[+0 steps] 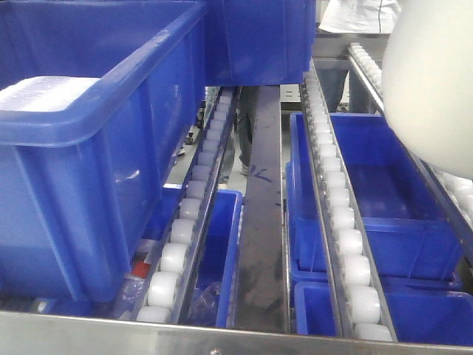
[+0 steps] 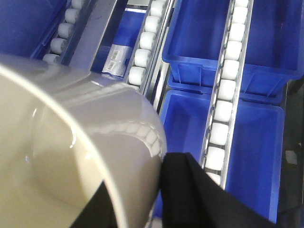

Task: Move white bin to right shelf second layer

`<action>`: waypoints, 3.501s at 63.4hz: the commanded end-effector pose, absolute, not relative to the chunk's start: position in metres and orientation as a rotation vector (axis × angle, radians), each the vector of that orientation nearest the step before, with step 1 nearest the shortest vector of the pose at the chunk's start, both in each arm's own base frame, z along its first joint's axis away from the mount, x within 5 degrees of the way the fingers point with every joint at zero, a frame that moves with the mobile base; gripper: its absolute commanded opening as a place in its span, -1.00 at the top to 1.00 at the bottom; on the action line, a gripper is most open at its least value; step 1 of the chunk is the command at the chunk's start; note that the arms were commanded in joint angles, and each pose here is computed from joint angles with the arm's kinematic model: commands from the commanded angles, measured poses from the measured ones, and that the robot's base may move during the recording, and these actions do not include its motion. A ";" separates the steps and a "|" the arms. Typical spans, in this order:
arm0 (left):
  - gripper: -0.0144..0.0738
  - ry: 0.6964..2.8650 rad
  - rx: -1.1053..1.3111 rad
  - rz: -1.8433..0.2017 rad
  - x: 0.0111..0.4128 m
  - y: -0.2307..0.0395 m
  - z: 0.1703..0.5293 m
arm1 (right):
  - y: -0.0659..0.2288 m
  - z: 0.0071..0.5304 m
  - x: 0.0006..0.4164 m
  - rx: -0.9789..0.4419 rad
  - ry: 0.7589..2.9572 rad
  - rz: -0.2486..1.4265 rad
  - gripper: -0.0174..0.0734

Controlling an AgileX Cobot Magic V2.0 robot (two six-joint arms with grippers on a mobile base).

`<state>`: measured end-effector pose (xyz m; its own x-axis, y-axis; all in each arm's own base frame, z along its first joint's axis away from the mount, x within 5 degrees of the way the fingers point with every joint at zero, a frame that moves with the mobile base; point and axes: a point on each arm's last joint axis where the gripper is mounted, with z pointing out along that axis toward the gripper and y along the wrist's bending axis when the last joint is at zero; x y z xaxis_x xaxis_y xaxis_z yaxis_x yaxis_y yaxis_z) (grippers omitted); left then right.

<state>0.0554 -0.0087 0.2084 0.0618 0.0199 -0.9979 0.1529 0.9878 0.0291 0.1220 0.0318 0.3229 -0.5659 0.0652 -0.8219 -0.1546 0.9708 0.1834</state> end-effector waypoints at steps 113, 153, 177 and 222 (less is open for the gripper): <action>0.48 1.435 0.119 -0.114 0.055 -0.008 0.206 | 0.019 0.270 0.248 0.141 2.351 0.171 0.49; 0.48 1.435 0.119 -0.114 0.055 -0.008 0.206 | 0.020 0.245 0.264 0.148 2.422 0.159 0.49; 0.48 1.435 0.119 -0.114 0.055 -0.008 0.206 | 0.010 0.240 0.268 0.179 2.430 0.125 0.49; 0.48 1.435 0.119 -0.114 0.055 -0.008 0.206 | 0.010 0.231 0.272 0.182 2.464 0.122 0.49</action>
